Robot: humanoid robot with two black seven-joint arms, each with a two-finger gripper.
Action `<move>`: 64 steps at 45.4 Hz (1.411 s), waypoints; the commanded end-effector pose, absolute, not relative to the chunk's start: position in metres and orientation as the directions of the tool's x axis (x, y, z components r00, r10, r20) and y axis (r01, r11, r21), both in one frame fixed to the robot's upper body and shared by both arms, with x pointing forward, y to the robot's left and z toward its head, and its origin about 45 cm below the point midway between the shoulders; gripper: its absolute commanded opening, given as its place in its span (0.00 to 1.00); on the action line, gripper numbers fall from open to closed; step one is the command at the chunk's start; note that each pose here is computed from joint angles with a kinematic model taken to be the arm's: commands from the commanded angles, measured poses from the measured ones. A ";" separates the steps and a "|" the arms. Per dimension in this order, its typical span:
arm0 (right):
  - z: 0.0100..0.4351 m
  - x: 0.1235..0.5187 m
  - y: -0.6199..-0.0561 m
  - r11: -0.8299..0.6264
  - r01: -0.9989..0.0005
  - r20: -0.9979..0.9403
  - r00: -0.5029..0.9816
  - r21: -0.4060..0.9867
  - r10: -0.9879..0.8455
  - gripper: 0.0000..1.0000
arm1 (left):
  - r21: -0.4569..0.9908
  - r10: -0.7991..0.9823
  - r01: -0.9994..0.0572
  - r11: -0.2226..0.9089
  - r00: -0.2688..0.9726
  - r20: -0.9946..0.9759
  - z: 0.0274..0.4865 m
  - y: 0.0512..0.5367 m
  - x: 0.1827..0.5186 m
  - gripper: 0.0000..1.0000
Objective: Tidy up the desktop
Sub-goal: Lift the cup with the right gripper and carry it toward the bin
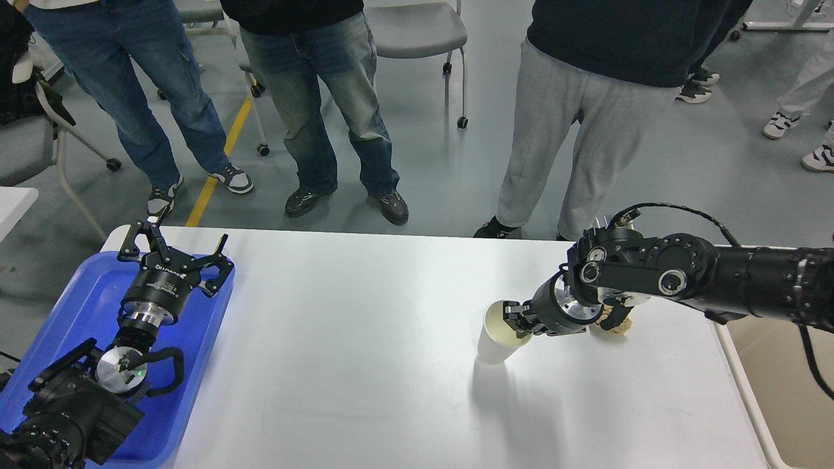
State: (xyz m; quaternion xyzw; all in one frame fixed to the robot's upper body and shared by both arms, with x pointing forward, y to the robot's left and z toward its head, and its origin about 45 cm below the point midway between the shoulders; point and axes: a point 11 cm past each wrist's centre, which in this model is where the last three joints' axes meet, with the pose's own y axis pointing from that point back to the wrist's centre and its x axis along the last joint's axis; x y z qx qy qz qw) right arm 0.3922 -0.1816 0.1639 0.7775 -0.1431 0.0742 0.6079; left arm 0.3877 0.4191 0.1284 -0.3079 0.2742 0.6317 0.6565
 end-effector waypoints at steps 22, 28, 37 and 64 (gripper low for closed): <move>0.366 0.389 -0.225 -0.227 -0.423 0.409 0.906 0.877 -0.107 0.00 | -0.059 0.660 -0.998 0.011 0.051 -0.749 0.129 0.419 0.388 1.00; 0.398 0.389 -0.233 -0.210 -0.451 0.438 0.892 0.867 -0.108 0.00 | -0.058 0.661 -0.998 0.012 0.052 -0.749 0.128 0.419 0.388 1.00; 0.423 0.390 -0.248 -0.194 -0.494 0.476 0.869 0.847 -0.136 0.00 | -0.059 0.660 -0.998 0.011 0.051 -0.749 0.129 0.419 0.388 1.00; 0.448 0.413 -0.461 -0.023 -0.759 0.550 0.492 0.651 -0.675 0.00 | -0.059 0.660 -0.998 0.011 0.051 -0.749 0.129 0.419 0.388 1.00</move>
